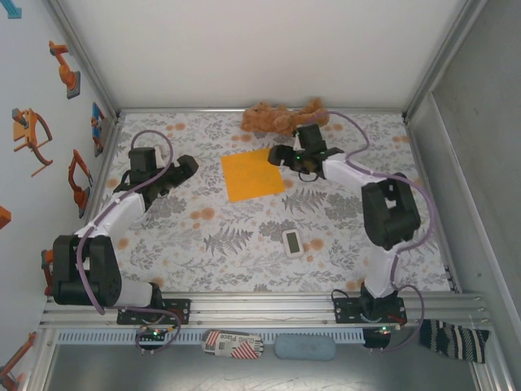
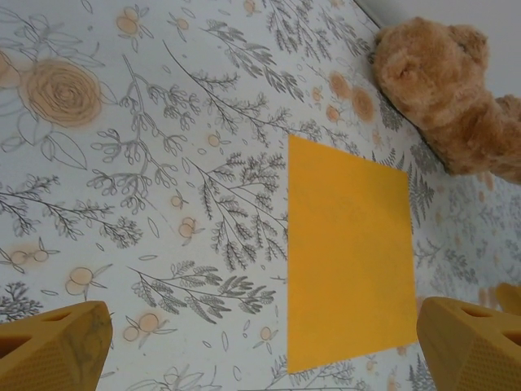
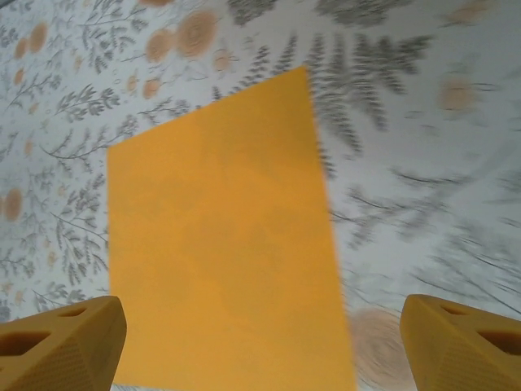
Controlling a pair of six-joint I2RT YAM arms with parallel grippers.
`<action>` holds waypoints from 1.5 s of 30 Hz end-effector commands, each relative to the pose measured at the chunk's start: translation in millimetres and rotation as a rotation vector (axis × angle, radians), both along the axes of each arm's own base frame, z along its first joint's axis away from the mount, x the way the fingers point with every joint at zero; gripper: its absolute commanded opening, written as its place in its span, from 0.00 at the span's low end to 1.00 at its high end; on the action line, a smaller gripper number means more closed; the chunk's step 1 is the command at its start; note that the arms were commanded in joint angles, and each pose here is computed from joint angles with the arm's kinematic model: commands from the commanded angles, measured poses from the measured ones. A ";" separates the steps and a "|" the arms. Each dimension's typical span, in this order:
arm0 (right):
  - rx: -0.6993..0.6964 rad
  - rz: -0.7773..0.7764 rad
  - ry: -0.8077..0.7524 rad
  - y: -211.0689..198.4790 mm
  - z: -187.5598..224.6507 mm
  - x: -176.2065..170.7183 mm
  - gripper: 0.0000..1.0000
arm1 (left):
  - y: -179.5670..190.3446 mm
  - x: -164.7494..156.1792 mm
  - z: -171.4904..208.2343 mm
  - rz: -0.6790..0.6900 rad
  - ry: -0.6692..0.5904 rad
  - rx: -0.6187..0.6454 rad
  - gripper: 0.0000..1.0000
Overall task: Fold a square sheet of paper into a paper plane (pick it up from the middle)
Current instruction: Move the square sheet of paper to the center of the table.
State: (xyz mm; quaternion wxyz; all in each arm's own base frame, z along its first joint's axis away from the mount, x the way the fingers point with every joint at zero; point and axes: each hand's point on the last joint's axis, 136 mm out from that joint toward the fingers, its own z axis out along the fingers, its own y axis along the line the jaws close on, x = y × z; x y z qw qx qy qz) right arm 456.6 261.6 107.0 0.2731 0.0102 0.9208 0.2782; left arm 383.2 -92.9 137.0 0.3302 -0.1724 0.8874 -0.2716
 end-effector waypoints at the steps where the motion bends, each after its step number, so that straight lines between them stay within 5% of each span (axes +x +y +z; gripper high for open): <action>1: 0.027 0.011 0.049 26.4 -3.4 8.4 0.86 | -10.6 -1.1 3.7 -0.018 0.020 -0.055 0.96; 8: 0.010 -0.008 0.078 51.5 -28.4 35.5 0.85 | -17.2 -7.6 -6.1 -0.036 0.053 -0.078 0.96; 18: -0.059 -0.037 0.166 53.6 -71.5 30.8 0.82 | -30.0 -7.0 -17.4 -0.071 0.098 -0.108 0.96; 30: -0.106 -0.222 0.408 20.7 -110.1 -60.2 0.78 | -49.3 -5.0 -37.8 -0.122 0.159 -0.113 0.96; 37: 0.015 -0.284 0.472 22.4 -89.9 -111.5 0.75 | -88.2 -13.5 -56.8 -0.198 0.258 -0.114 0.96; 45: 0.077 -0.220 0.296 13.2 -29.3 -84.2 0.66 | -128.4 -39.0 -73.9 -0.237 0.359 -0.040 0.92</action>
